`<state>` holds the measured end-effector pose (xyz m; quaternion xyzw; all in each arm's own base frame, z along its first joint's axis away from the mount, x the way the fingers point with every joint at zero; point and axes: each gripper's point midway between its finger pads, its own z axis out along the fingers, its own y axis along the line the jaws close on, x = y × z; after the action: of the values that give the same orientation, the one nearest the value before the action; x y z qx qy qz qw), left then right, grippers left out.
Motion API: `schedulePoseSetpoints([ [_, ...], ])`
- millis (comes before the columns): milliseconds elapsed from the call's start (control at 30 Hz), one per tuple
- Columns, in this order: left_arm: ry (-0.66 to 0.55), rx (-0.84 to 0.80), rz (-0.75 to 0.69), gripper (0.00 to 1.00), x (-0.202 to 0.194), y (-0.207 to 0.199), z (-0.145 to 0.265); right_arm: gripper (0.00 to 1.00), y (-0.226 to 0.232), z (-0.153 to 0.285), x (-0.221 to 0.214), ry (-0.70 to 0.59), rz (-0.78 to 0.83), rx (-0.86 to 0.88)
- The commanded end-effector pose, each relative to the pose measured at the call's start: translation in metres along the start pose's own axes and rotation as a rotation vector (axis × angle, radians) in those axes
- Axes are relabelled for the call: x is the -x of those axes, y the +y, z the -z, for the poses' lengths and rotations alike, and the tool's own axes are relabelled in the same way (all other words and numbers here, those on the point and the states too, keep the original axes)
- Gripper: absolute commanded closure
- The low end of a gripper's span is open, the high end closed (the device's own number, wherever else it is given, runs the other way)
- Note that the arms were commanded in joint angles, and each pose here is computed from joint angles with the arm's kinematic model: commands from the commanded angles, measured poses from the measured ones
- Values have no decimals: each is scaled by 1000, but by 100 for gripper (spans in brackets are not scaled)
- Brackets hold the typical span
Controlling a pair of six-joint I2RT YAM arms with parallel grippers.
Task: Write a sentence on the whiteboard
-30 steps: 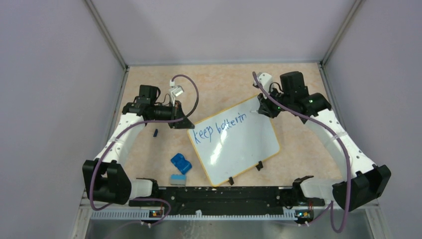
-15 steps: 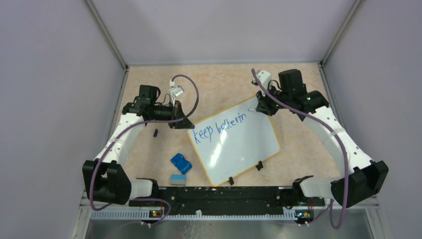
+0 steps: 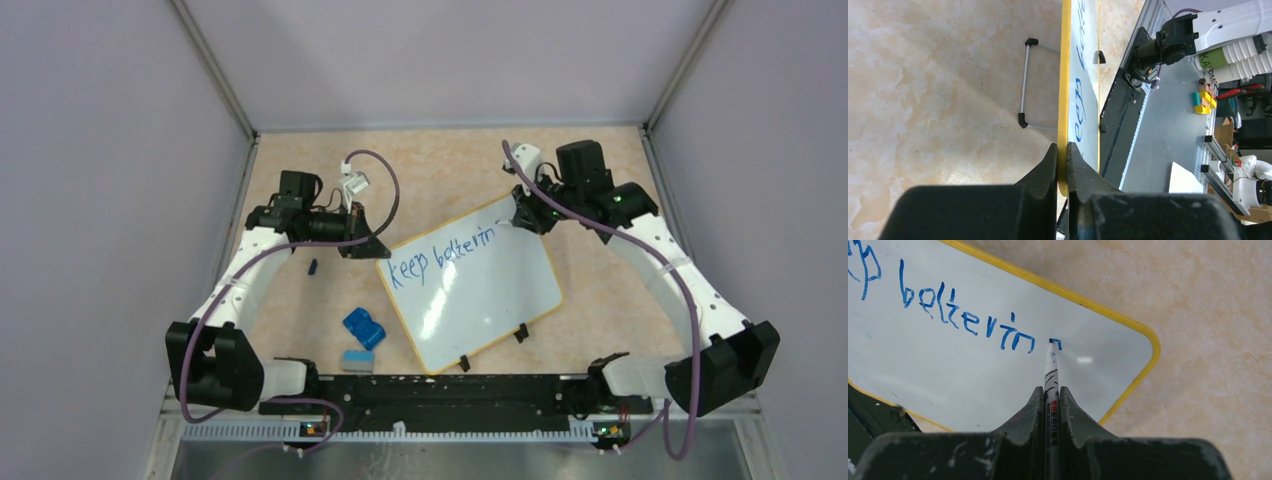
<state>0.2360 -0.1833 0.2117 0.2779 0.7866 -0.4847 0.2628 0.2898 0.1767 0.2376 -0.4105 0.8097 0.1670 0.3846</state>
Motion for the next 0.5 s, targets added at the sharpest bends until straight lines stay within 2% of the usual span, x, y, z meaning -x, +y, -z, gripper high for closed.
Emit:
schedulePoseSetpoints([
  [0, 82, 8, 26, 100, -26, 3, -9, 100, 7, 3, -2, -9, 28, 14],
  [467, 83, 5, 30, 100, -24, 4, -10, 100, -2, 7, -12, 21, 45, -32],
])
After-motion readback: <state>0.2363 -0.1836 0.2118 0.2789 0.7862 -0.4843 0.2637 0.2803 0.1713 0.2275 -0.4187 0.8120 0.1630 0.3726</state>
